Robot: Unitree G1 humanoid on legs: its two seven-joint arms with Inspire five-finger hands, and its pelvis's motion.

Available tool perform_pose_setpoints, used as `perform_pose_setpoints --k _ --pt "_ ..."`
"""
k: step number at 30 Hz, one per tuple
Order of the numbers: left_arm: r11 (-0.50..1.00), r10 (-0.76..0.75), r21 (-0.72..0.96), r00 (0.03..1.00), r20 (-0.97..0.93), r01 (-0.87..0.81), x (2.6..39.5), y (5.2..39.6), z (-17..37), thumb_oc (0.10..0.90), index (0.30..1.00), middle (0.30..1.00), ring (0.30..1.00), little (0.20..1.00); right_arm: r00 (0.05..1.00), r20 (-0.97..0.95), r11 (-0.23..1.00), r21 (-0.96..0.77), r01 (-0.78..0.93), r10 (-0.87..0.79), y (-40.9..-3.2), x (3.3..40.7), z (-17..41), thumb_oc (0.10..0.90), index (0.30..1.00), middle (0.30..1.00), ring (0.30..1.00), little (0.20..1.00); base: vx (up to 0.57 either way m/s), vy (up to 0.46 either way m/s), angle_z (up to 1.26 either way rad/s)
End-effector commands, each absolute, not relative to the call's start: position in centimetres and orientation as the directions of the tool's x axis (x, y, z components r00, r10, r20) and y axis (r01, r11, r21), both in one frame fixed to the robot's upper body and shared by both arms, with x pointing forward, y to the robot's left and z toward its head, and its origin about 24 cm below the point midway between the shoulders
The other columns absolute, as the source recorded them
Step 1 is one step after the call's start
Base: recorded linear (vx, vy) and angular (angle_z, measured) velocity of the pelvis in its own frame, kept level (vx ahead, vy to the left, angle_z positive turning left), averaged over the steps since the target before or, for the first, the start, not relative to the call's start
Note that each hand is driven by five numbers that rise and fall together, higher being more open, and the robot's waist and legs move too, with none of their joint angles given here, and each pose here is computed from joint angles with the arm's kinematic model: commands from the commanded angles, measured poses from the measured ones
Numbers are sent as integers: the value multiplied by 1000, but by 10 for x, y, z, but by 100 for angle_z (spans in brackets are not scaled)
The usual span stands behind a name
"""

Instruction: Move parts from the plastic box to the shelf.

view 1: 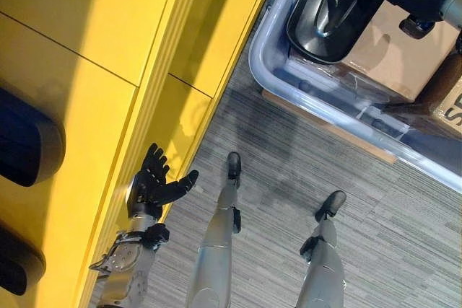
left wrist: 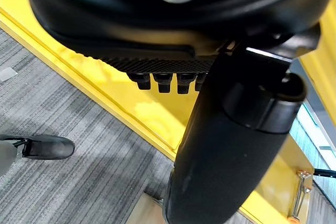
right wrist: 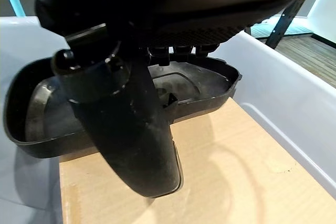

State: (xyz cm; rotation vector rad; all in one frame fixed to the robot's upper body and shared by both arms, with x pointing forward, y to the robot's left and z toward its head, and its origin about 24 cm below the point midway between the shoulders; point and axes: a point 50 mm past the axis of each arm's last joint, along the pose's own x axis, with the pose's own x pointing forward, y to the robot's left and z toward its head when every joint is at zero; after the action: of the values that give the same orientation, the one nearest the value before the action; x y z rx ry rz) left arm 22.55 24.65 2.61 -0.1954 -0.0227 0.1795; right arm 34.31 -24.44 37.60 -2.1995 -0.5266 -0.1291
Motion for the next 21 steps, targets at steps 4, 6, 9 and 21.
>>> perform_pose_setpoints --k 4,6,9,21 --pt "958 270 -147 947 173 -247 213 282 61 900 1000 1000 1000 1000 791 527 -517 -605 606 310 -250 310 449 900 1000 1000 1000 1000 1 -5 5" --pt "957 274 -145 945 176 -250 214 283 62 900 1000 1000 1000 1000 793 536 -518 -608 601 290 -254 311 450 900 1000 1000 1000 1000 -4 2 2" --pt "956 278 -144 944 178 -254 214 284 62 900 1000 1000 1000 1000 798 541 -525 -613 591 267 -259 312 450 900 1000 1000 1000 1000 0 0 0" --pt "950 295 -160 938 183 -268 214 284 61 900 1000 1000 1000 1000 812 542 -545 -622 561 218 -269 317 446 900 1000 1000 1000 1000 4 4 1"
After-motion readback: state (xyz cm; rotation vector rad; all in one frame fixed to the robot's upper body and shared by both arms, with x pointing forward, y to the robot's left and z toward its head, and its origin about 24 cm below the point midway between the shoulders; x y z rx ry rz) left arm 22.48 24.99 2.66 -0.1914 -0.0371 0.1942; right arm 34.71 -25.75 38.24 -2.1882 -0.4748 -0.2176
